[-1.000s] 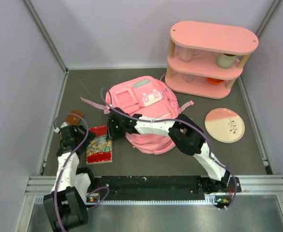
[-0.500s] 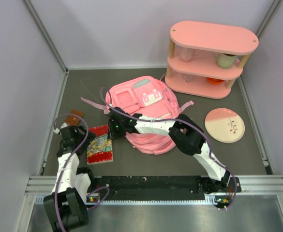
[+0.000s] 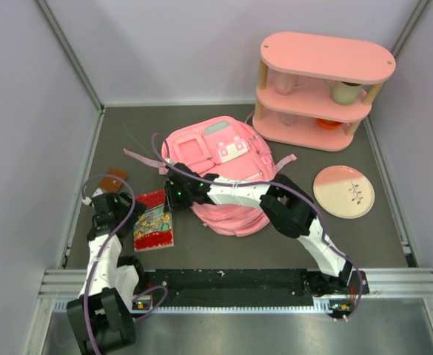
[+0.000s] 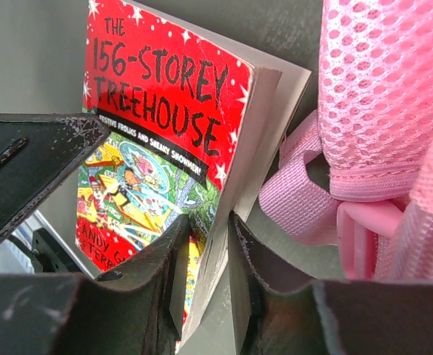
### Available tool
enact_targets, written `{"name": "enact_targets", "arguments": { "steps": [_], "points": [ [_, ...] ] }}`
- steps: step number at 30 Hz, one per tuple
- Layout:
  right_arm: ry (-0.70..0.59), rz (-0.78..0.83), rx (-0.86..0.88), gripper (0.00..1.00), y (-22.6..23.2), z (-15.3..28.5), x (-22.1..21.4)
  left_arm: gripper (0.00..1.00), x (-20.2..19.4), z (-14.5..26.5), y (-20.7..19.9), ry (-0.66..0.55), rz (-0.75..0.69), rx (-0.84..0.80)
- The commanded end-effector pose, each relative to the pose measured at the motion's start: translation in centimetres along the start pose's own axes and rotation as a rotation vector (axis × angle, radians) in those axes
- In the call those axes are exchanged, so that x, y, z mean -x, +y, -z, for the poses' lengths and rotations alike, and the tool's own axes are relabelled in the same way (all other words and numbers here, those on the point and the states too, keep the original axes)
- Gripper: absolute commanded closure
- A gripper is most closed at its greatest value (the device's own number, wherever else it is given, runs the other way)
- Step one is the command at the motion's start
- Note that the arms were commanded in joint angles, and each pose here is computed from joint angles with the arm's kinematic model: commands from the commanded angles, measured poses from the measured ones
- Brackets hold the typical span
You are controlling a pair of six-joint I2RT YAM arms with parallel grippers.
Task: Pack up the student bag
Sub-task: Pick up the book from the center of the board.
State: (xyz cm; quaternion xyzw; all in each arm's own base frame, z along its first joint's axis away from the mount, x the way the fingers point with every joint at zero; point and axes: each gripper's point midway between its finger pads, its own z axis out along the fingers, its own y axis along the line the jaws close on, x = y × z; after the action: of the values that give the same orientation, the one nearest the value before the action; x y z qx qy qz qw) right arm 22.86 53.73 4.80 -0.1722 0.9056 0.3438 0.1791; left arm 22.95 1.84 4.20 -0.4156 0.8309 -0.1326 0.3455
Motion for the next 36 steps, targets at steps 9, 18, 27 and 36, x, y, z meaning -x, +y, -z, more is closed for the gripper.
{"name": "enact_targets", "arguments": {
  "steps": [9, 18, 27, 36],
  "points": [
    [-0.108, 0.069, 0.283, 0.68, 7.9, 3.4, 2.9, 0.13, -0.9, 0.2, -1.9, 0.037, 0.030, -0.107],
    [-0.042, 0.001, 0.280, 0.65, 6.7, 1.6, 1.6, 0.14, -0.9, 0.1, -2.0, 0.032, 0.044, -0.120],
    [-0.017, -0.034, 0.241, 1.00, 5.1, 0.8, 0.8, 0.14, -0.1, 0.5, -2.6, 0.003, 0.027, -0.138],
    [-0.037, -0.087, 0.405, 1.00, 5.6, 3.6, 2.0, 0.01, 6.2, 5.2, -5.0, -0.172, -0.116, -0.088]
  ]
}}
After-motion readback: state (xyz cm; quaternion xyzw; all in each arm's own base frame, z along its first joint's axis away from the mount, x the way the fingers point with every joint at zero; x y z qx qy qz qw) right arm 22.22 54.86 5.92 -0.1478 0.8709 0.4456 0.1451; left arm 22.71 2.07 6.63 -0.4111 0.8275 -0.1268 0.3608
